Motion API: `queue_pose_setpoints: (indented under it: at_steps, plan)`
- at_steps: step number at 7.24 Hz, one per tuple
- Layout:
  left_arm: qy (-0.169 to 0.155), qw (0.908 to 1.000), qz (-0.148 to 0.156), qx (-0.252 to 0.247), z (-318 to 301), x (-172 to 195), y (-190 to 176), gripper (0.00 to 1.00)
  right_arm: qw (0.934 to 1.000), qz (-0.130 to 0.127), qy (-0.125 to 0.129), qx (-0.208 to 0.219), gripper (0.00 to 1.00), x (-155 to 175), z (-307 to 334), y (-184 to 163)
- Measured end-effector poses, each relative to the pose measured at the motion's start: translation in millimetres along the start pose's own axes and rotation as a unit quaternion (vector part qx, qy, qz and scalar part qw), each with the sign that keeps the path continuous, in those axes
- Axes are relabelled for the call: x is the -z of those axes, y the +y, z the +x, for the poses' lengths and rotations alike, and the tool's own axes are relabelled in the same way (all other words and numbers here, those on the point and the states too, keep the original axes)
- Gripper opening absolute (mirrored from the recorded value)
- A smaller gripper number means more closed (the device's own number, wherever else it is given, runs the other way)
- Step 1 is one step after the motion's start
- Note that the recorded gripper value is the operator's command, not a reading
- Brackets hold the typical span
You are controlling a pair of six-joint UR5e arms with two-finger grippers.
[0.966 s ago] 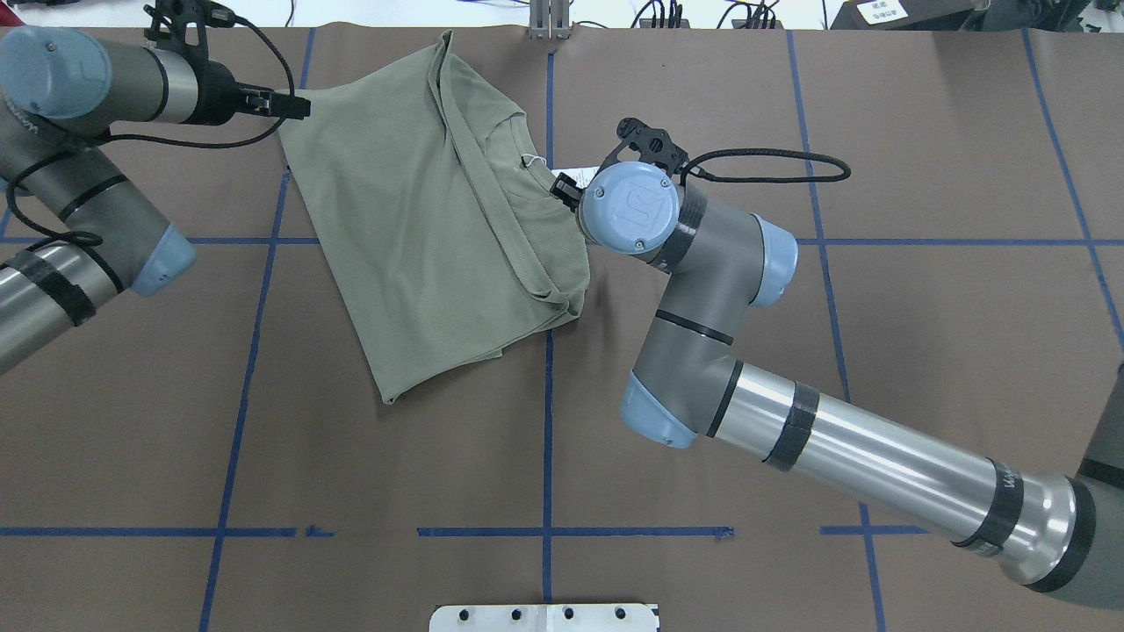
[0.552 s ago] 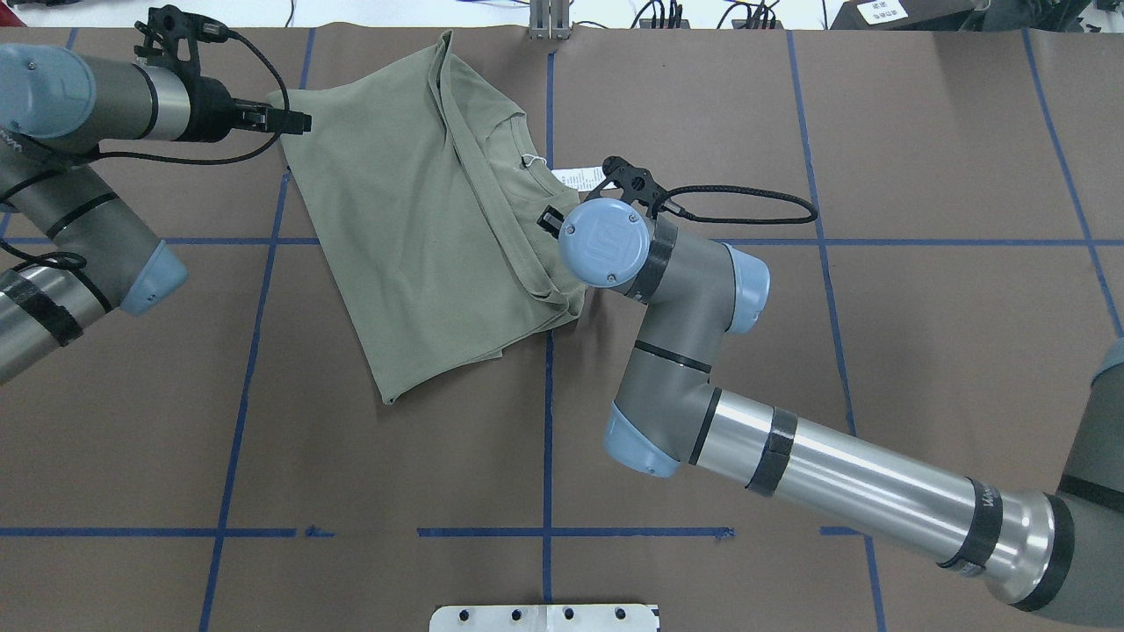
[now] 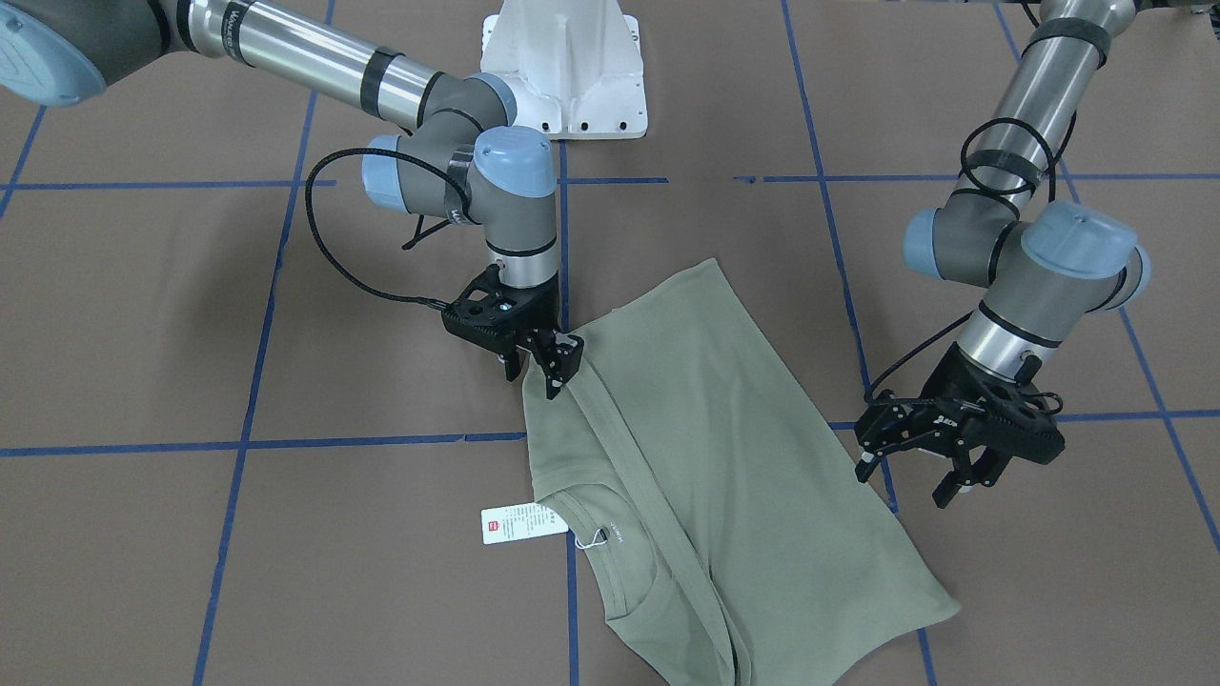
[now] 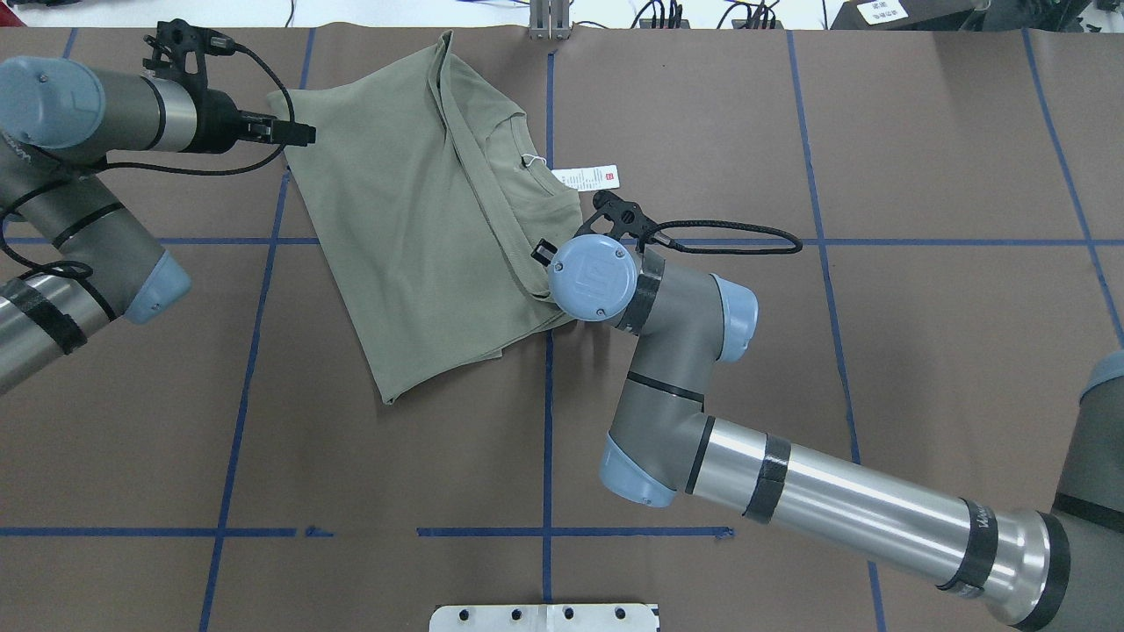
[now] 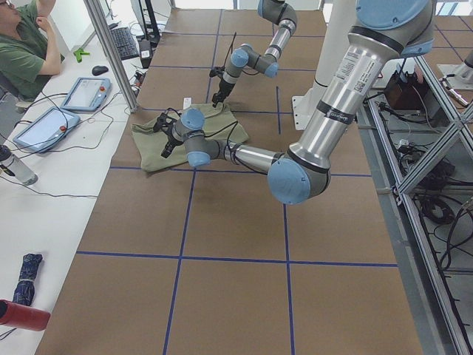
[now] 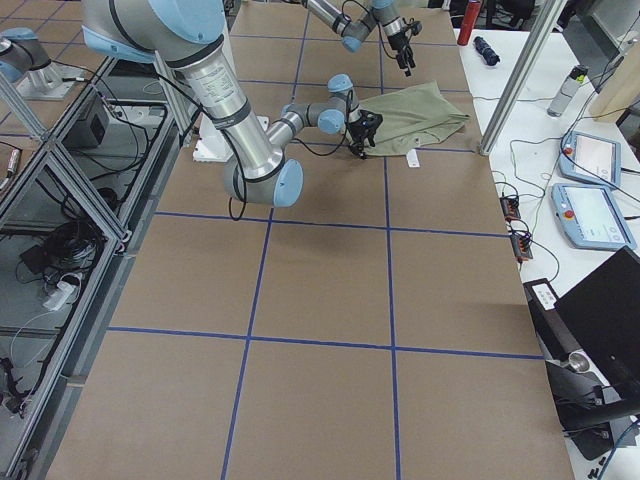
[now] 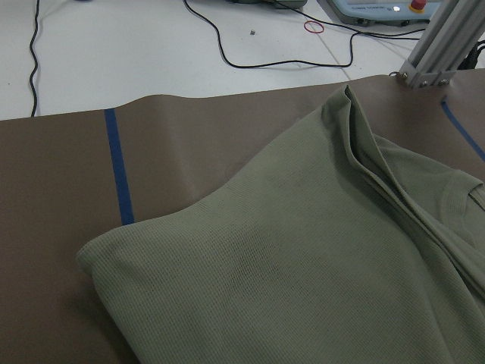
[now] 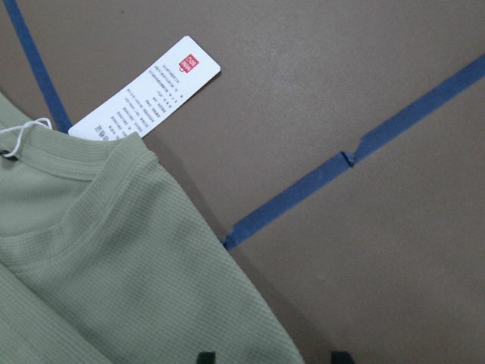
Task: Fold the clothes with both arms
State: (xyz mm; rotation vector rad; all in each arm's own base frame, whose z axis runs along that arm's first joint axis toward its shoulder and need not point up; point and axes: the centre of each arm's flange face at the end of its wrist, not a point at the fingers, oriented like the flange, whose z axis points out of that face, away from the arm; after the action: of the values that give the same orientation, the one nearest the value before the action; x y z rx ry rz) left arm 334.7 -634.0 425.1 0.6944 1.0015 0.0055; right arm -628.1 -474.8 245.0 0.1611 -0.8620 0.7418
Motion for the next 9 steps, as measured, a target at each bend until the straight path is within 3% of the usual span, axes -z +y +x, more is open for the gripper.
queue_pose_setpoints:
  at_steps: [5, 7, 9]
  plan:
    - [0.003, 0.9999, -0.007, 0.011, 9, -7, 10, 1.00, 1.0000, -0.001, -0.003, -0.007, 0.00, 10, 4, -1]
    - [0.005, 0.9999, -0.007, 0.012, 12, -7, 11, 1.00, 1.0000, -0.005, -0.007, 0.006, 0.00, 54, 39, 11]
    - [0.007, 0.9999, -0.006, 0.012, 14, -6, 10, 1.00, 0.9990, -0.005, -0.017, 0.041, 0.00, 113, 97, 60]
